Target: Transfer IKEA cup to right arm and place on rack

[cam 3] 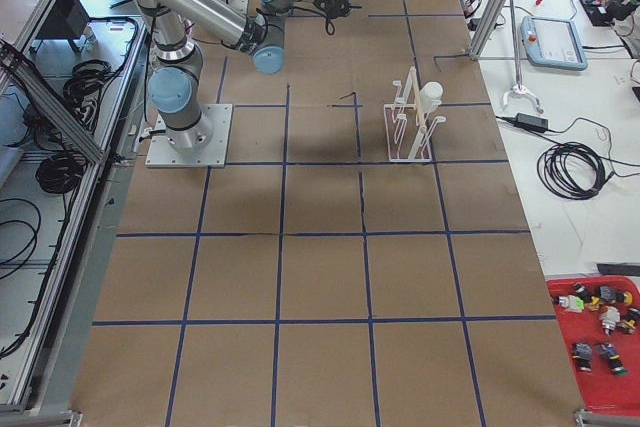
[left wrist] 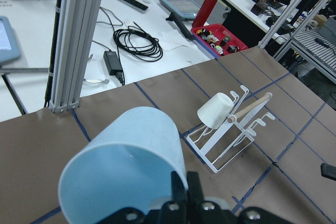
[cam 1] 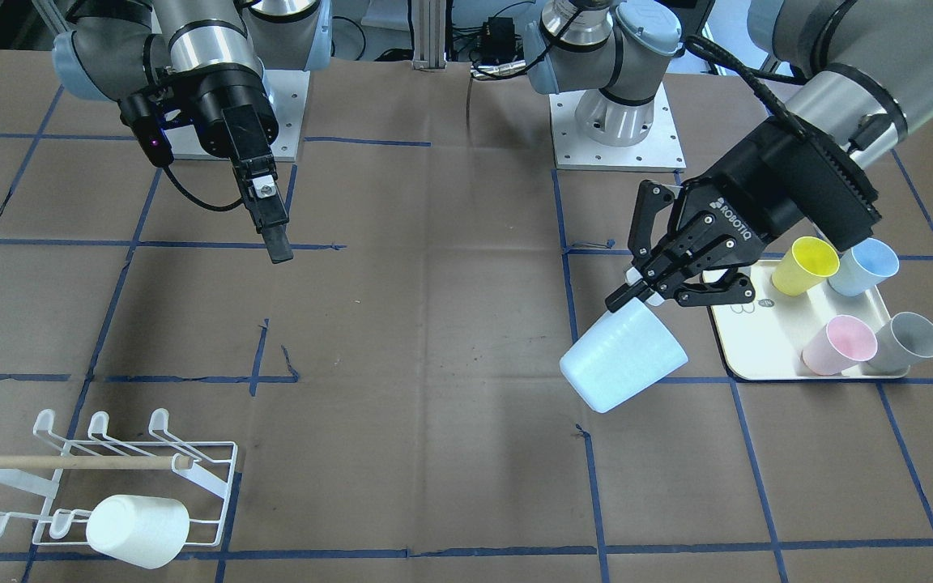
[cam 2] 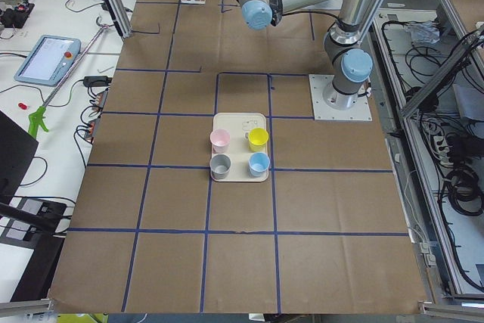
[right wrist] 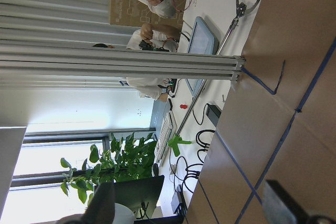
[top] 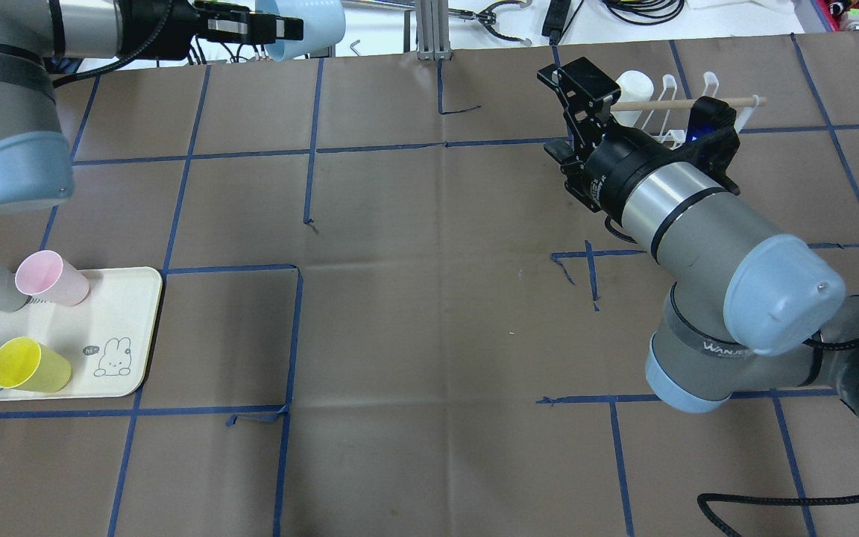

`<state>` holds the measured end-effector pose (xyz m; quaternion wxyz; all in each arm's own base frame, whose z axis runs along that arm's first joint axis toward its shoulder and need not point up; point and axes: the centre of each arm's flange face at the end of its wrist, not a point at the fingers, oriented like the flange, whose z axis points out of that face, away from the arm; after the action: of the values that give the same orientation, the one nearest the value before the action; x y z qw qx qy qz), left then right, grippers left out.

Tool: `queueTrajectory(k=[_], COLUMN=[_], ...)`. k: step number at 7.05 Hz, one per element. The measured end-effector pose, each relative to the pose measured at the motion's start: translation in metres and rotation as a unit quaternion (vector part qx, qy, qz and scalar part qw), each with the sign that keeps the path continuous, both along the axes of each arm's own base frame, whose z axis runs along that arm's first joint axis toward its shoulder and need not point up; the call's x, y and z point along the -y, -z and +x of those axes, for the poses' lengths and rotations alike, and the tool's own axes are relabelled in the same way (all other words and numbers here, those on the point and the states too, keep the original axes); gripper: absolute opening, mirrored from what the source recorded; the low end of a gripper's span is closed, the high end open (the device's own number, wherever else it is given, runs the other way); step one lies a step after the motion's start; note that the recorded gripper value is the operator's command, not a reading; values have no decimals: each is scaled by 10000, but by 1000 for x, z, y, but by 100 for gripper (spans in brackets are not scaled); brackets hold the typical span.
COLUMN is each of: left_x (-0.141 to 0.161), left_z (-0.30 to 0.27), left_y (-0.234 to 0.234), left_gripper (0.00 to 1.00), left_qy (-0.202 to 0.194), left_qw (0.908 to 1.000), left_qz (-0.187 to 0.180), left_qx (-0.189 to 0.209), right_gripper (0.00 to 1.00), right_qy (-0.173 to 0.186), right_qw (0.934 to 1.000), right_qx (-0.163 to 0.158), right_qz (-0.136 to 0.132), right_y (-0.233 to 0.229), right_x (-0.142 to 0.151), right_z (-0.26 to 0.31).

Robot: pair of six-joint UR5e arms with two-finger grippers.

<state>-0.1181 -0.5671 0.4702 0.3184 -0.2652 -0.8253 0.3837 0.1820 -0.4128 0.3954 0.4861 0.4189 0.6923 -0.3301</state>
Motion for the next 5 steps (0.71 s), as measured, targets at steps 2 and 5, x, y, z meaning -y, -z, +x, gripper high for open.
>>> queueTrajectory(k=[2,5], left_x=[-5,-38], left_z=[-35,-67], left_y=[35,74], left_gripper=[0,1], left_qy=[252,3], left_qw=[9974,9919], left_qz=[-676,-1184], left_qx=[48,-457], right_gripper=[100,100], right_qy=[59,122], right_qw=[9986,9943], right_qx=[466,962], right_qz=[256,449], right_y=[-1,-7], right_x=[-4,-11], right_z=[8,17])
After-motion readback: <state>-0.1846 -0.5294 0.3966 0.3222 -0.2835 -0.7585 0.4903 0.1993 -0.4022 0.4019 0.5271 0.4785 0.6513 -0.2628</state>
